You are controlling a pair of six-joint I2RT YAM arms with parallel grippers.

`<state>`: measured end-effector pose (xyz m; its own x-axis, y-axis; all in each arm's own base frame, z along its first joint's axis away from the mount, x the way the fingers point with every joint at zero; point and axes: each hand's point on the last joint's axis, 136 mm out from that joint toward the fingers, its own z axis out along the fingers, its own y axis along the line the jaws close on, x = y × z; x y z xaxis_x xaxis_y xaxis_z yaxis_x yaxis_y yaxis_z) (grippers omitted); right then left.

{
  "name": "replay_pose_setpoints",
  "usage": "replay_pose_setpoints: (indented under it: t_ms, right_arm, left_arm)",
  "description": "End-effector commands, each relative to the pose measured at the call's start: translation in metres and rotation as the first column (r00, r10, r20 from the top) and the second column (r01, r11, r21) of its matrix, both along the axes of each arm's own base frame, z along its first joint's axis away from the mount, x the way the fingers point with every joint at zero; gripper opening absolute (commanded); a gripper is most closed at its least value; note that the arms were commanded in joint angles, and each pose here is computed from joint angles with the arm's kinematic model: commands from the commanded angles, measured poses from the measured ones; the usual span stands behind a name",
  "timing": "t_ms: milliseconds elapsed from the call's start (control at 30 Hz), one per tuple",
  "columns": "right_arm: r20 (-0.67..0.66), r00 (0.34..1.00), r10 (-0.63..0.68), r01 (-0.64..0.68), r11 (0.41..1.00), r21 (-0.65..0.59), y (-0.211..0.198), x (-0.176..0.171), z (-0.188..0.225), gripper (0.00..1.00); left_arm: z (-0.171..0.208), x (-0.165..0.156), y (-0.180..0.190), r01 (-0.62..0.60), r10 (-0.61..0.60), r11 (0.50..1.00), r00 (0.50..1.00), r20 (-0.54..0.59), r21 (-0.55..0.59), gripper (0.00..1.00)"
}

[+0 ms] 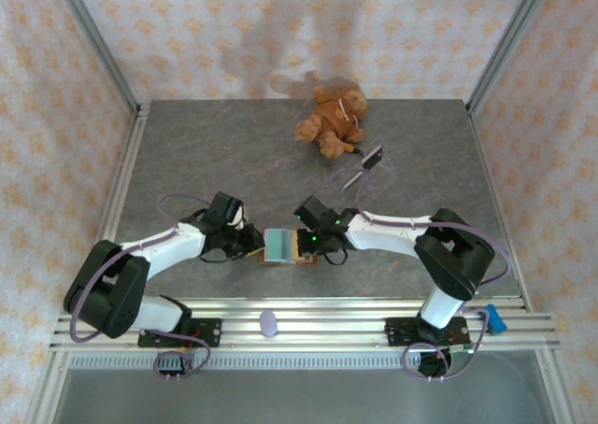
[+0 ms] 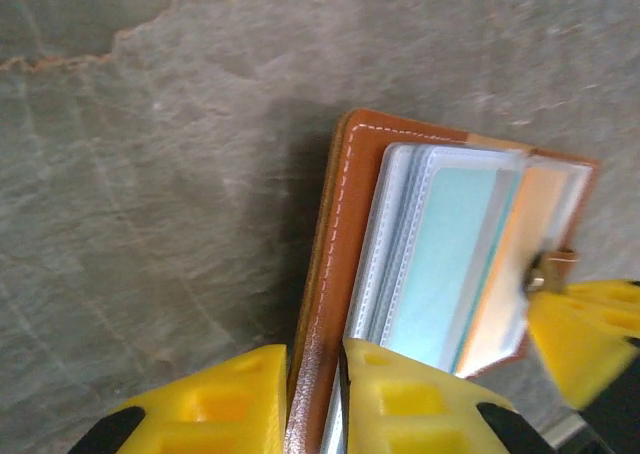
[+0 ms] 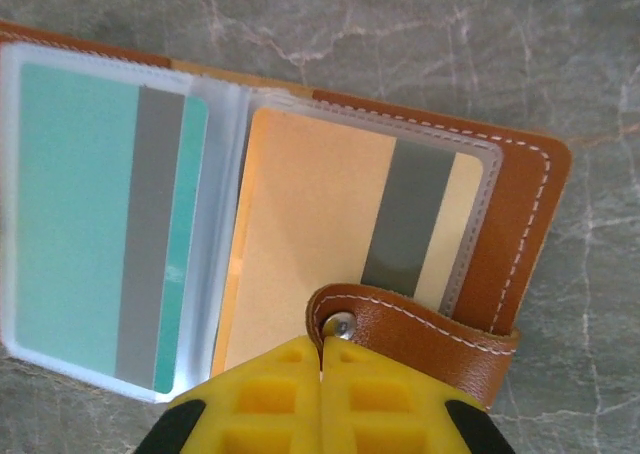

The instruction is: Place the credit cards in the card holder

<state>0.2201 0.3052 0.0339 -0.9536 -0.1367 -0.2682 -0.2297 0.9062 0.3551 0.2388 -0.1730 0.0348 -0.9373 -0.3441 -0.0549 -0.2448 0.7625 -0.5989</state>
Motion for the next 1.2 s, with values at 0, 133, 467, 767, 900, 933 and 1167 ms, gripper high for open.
replay_pose_setpoints:
  t_ms: [0,133,467,767,900,933,1167]
  right_arm:
    - [-0.009,1.000,-0.003,0.004,0.998,0.070,0.012,-0.001,0.003,0.00]
    - [-0.014,1.000,-0.001,0.003,0.995,0.102,0.018,-0.001,0.004,0.00]
    - [0.012,1.000,-0.029,0.027,0.994,0.110,0.012,0.001,0.015,0.00]
    - [0.019,0.997,-0.080,0.079,0.996,0.044,-0.025,-0.008,0.016,0.01]
    - [0.039,0.993,-0.107,0.106,0.994,0.038,-0.037,-0.008,0.019,0.01]
    - [0.044,0.992,-0.114,0.112,0.993,0.044,-0.039,-0.007,0.021,0.01]
    - [0.033,0.987,-0.158,0.159,0.987,-0.023,-0.066,-0.010,0.024,0.00]
  left_arm:
    - [0.029,0.015,-0.020,-0.021,0.035,0.986,0.996,0.081,-0.167,0.17]
    - [0.035,0.016,-0.030,-0.014,0.034,0.977,0.995,0.094,-0.213,0.17]
    - [0.047,0.017,-0.066,0.036,-0.001,0.963,0.991,0.132,-0.268,0.18]
    - [0.032,0.007,-0.078,0.030,-0.004,0.978,0.992,0.125,-0.206,0.21]
    - [0.029,0.002,-0.086,0.078,-0.057,0.984,0.990,0.131,-0.158,0.21]
    - [0.030,0.003,-0.087,0.083,-0.061,0.985,0.988,0.140,-0.151,0.21]
    - [0.033,-0.004,-0.106,0.143,-0.125,0.981,0.982,0.139,-0.129,0.23]
